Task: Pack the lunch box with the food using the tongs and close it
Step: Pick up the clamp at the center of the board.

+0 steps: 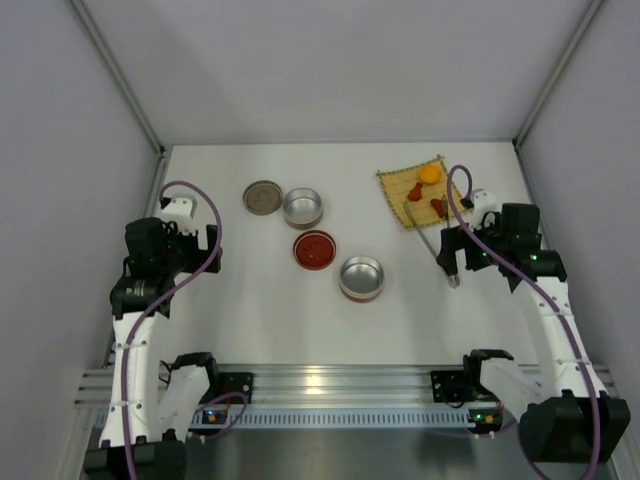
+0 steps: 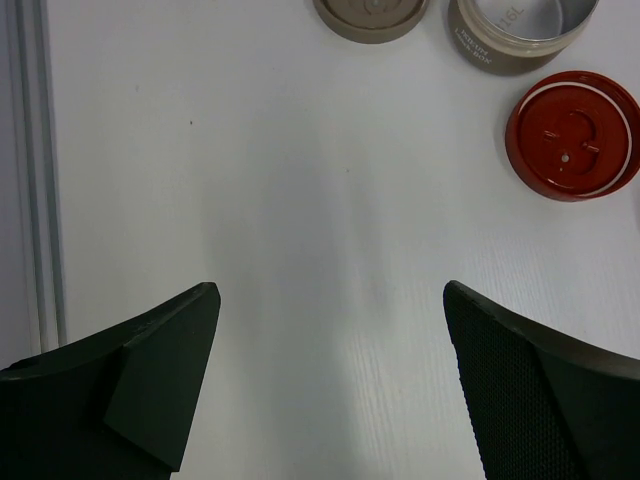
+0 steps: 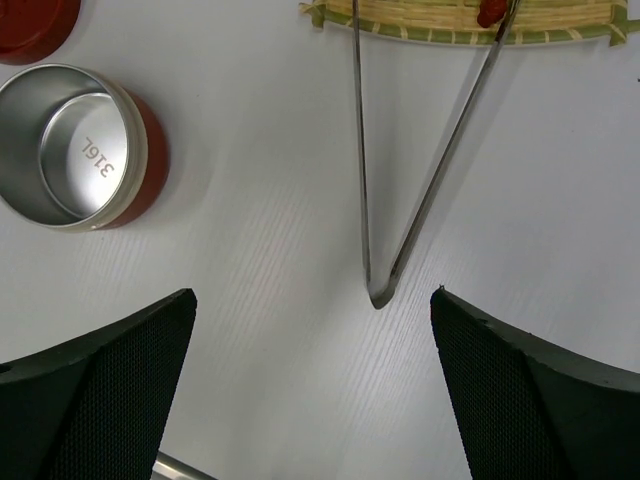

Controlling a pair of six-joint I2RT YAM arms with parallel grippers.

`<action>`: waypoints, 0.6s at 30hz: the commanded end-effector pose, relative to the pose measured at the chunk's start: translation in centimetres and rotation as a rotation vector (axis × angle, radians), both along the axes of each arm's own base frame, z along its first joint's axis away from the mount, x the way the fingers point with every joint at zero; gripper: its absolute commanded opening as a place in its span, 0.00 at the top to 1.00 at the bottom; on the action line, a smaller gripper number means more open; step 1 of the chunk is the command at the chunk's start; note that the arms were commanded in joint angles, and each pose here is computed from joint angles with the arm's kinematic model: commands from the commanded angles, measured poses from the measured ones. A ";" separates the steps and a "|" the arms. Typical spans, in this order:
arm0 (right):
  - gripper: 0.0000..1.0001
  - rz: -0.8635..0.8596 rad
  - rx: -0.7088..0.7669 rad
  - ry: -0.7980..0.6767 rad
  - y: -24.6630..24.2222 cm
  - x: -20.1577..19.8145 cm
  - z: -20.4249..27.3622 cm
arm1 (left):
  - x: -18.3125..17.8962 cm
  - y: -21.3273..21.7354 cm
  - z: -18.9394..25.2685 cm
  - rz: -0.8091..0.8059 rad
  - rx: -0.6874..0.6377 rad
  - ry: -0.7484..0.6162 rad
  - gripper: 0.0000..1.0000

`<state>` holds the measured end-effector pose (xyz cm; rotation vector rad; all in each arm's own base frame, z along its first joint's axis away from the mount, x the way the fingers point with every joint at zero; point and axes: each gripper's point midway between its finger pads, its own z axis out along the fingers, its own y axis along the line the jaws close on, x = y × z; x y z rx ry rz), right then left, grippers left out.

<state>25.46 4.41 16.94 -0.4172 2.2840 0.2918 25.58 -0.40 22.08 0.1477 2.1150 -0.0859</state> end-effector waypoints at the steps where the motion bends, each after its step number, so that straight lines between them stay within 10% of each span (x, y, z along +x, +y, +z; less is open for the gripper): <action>1: 0.01 -0.007 -0.009 -0.047 -0.2 0.9 0.9 | 0.1 0.4 -0.1 0.015 0.013 0.006 0.02; 18: 0.01 -0.126 -0.201 0.187 -4.3 1.5 -3.8 | 0.5 0.2 -0.5 -0.021 0.031 0.020 0.01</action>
